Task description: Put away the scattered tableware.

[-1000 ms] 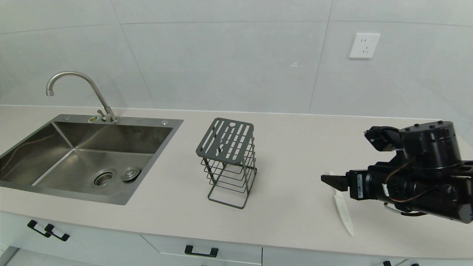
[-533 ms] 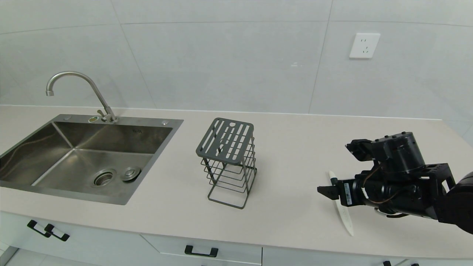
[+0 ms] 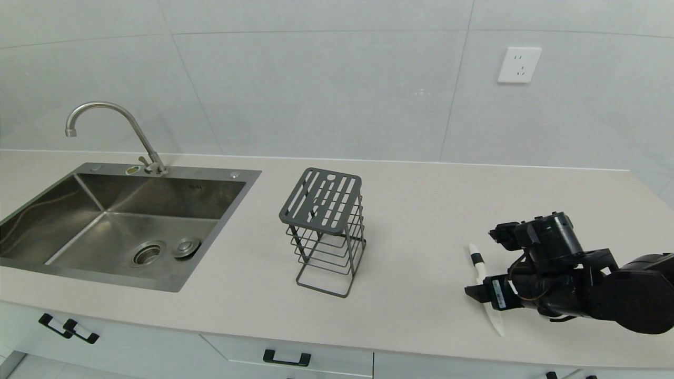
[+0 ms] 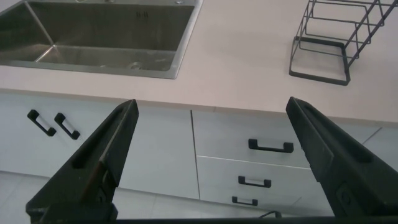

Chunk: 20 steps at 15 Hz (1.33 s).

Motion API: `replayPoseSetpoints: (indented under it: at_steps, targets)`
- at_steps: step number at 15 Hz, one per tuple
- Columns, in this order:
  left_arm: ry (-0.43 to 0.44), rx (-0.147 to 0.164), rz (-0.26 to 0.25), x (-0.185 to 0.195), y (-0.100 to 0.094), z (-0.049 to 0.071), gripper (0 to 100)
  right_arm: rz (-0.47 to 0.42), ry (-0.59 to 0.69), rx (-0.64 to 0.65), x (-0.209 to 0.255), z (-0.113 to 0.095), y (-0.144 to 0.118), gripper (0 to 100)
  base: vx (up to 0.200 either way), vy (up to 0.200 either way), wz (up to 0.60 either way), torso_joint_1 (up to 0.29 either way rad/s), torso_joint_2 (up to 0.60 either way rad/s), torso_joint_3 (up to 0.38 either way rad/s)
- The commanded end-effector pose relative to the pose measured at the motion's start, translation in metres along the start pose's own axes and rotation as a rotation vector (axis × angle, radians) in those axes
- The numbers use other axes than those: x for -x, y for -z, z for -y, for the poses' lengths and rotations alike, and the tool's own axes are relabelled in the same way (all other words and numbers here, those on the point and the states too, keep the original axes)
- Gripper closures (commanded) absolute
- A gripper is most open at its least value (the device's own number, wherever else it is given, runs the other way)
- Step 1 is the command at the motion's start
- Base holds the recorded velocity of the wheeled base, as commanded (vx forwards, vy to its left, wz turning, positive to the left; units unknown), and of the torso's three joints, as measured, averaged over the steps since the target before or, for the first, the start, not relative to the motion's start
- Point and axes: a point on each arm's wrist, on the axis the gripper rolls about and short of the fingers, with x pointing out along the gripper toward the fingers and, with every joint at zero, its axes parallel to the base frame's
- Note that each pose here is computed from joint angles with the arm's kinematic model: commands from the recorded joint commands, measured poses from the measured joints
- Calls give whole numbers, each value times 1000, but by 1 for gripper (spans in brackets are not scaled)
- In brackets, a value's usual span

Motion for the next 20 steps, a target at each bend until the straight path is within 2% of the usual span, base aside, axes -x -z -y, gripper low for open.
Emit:
replayPoseSetpoints:
  at_steps: [1, 5, 17, 18, 20]
  targets:
    - [-1, 0, 1, 0, 0, 0, 0, -36, 25, 5, -24, 4, 6, 0, 0, 0, 0, 0, 0, 0]
    - [-1, 0, 1, 0, 0, 0, 0, 23, 38, 18, -47, 7, -14, 0, 0, 0, 0, 0, 0, 0]
    - [-1, 2, 1, 0, 0, 0, 0, 14, 60, 23, -54, 7, -13, 0, 0, 0, 0, 0, 0, 0]
    - [-1, 2, 1, 0, 0, 0, 0, 9, 63, 23, -54, 7, -12, 100, 0, 0, 0, 0, 0, 0]
    - [-1, 8, 1, 0, 0, 0, 0, -33, 71, 24, -54, 10, 0, 100, 0, 0, 0, 0, 0, 0]
